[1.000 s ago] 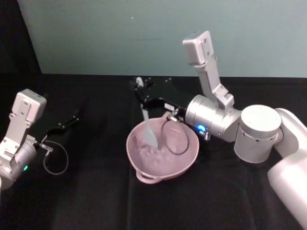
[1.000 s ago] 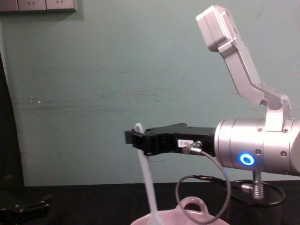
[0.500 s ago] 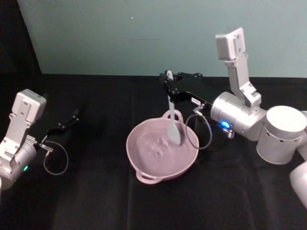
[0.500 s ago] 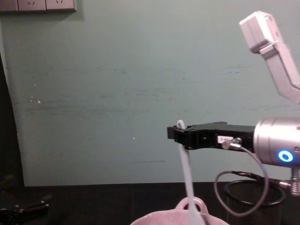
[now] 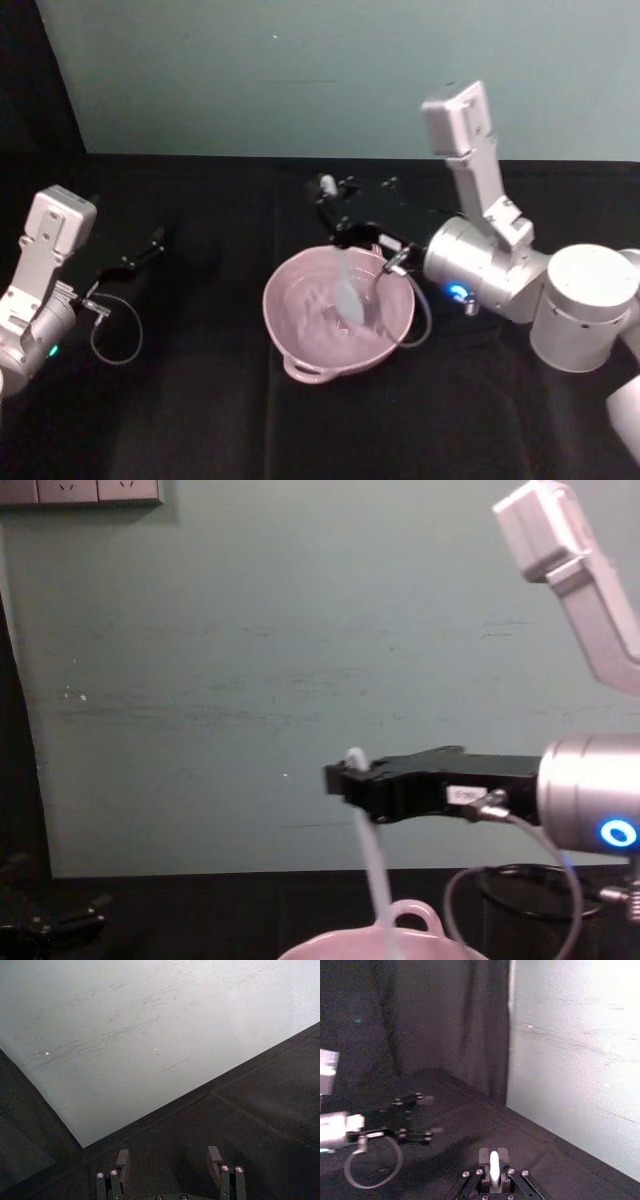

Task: Use the one hand to pick up the spoon and stir the clear water in the bowl.

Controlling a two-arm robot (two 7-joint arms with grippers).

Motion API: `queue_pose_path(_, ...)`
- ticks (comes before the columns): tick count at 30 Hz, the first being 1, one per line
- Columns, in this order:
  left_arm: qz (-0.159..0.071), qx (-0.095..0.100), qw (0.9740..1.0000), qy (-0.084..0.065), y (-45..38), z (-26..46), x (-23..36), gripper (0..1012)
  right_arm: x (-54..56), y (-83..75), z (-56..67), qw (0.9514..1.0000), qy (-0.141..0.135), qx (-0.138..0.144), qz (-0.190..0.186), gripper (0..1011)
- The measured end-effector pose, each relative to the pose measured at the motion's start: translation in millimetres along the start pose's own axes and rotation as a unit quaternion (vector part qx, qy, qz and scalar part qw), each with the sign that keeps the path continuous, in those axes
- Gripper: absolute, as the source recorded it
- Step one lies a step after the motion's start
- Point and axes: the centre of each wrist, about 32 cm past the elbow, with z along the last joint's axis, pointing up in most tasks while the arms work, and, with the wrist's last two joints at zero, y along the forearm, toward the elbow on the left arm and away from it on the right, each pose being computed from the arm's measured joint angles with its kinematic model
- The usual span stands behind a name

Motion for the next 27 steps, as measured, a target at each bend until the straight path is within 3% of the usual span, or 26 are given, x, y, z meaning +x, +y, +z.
queue_pose_path(9, 0.000, 0.000, 1.0000, 0.000, 0.0, 0.0, 0.0, 1011, -25.9, 17.9, 3.0, 0.9987, 0.001, 0.008, 0.050, 110)
queue_pose_path(14, 0.000, 0.000, 1.0000, 0.000, 0.0, 0.0, 0.0, 1011, -30.2, 21.6, 4.5, 0.9983, 0.002, 0.015, 0.057, 110)
queue_pose_path(22, 0.000, 0.000, 1.0000, 0.000, 0.0, 0.0, 0.0, 1011, -26.6, 17.5, 14.8, 0.9983, -0.006, 0.031, 0.048, 110)
queue_pose_path(27, 0.000, 0.000, 1.0000, 0.000, 0.0, 0.0, 0.0, 1011, -16.9, 7.5, 35.6, 0.9975, -0.023, 0.061, 0.025, 110)
